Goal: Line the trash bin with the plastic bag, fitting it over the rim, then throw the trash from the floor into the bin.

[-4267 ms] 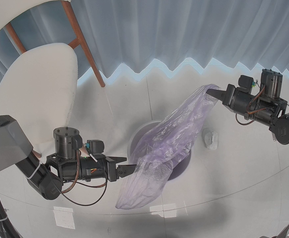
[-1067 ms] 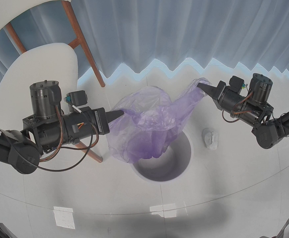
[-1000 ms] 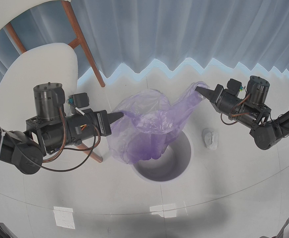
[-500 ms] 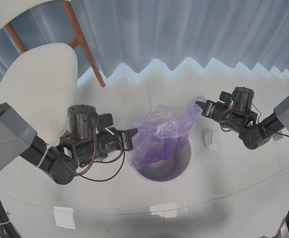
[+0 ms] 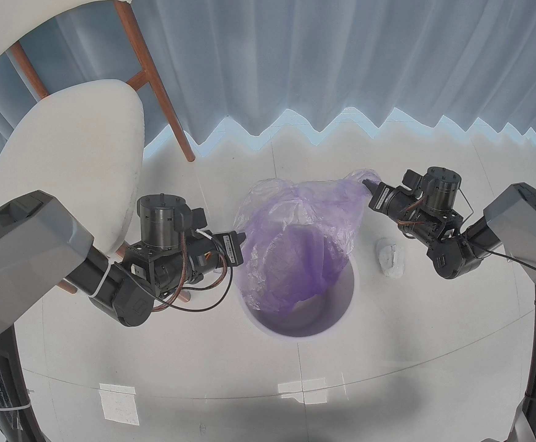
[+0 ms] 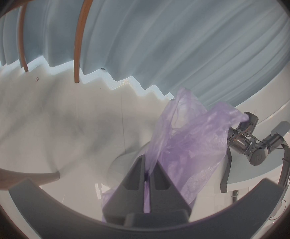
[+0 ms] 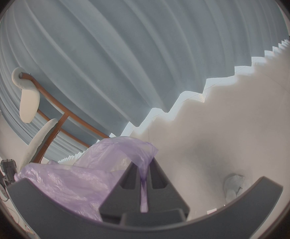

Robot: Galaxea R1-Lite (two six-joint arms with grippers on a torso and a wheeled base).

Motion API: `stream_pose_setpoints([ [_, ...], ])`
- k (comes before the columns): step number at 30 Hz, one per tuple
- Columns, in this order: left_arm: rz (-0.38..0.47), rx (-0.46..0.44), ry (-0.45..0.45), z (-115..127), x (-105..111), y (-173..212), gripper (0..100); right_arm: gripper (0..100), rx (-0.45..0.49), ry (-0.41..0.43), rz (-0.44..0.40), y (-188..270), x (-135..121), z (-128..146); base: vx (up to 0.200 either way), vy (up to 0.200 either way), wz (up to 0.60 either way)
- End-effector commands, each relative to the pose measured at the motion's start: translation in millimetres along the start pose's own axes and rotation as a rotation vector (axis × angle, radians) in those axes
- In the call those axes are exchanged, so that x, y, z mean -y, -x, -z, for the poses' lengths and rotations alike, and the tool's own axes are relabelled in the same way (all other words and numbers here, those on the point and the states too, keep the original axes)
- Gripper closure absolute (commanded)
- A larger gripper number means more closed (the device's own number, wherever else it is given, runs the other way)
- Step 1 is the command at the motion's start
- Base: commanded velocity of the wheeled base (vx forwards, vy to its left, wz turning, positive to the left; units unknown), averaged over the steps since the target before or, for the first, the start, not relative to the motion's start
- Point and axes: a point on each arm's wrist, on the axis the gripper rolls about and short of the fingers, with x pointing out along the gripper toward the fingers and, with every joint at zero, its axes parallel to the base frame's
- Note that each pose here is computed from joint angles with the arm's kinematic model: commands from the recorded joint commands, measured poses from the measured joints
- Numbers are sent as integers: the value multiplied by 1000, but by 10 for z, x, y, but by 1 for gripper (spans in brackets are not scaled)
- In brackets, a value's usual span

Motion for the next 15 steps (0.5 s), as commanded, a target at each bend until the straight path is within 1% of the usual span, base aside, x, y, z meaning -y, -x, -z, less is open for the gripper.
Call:
stream_pose_setpoints([
  [1, -35, -21, 23, 24, -155, -90, 100, 100, -12, -9, 20, -129, 126, 185, 0, 0, 0],
  [10, -72, -32, 40, 58, -337, -169, 100, 100, -14, -52, 42, -220, 292, 285, 0, 0, 0],
  [15, -96, -60, 51, 182, -472, -269, 100, 100, -30, -60, 57, -242, 375, 365, 0, 0, 0],
])
